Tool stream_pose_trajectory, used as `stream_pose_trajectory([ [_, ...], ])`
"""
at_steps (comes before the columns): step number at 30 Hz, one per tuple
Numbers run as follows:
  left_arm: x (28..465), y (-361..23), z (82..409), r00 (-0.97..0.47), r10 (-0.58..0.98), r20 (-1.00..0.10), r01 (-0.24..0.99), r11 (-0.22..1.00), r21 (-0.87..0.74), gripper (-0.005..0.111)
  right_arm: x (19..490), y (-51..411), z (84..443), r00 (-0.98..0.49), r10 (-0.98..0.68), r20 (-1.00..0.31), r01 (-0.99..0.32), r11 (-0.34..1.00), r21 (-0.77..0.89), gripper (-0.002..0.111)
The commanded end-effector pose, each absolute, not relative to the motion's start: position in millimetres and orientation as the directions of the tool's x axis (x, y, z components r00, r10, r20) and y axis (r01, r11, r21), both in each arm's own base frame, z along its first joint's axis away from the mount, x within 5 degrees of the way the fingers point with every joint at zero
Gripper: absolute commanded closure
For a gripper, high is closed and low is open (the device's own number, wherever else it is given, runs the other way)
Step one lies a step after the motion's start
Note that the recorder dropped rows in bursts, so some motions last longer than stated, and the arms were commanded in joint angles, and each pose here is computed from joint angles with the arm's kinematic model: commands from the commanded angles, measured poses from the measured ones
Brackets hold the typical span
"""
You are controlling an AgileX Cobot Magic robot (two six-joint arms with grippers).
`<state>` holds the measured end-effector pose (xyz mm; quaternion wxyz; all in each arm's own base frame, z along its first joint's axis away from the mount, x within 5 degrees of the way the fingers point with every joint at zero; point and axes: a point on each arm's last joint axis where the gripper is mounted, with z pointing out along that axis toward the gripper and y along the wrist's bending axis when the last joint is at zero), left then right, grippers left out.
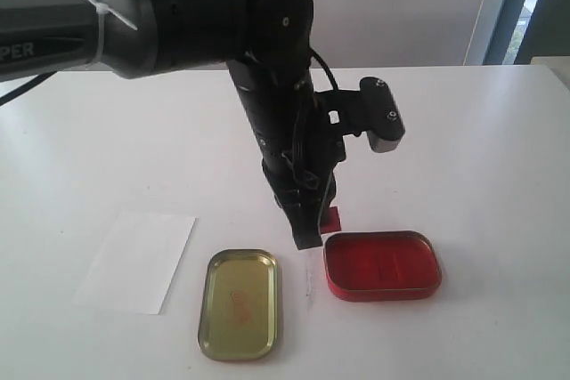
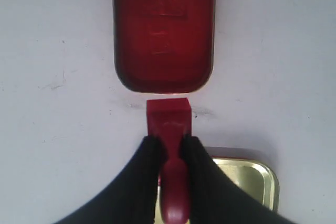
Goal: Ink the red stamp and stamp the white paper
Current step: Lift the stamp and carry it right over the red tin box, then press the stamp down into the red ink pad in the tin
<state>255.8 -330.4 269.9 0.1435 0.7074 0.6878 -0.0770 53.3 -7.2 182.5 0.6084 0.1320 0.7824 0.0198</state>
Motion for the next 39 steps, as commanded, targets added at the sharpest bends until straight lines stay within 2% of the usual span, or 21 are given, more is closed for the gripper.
stream_pose_trajectory([
  [1,253,-336,273,0.036,0.947,-0.319,0.998,-0.015,0.069,0.107,53,-7,182,-0.218,0.23,-0.948,0.186,0.964,0.192,0.108],
  [24,258,-395,251,0.13,0.938,-0.32,0.991,-0.126,0.033,0.107,53,-7,182,-0.218,0.23,-0.948,0.186,0.964,0.192,0.108],
  [34,260,-408,234,0.146,0.948,-0.283,0.989,-0.148,0.017,0.107,53,-7,182,-0.218,0.23,-0.948,0.186,0.964,0.192,0.108],
  [39,264,-405,218,0.148,0.97,-0.195,0.989,-0.148,0.015,0.107,53,-7,182,-0.218,0.23,-0.948,0.186,0.964,0.192,0.108],
])
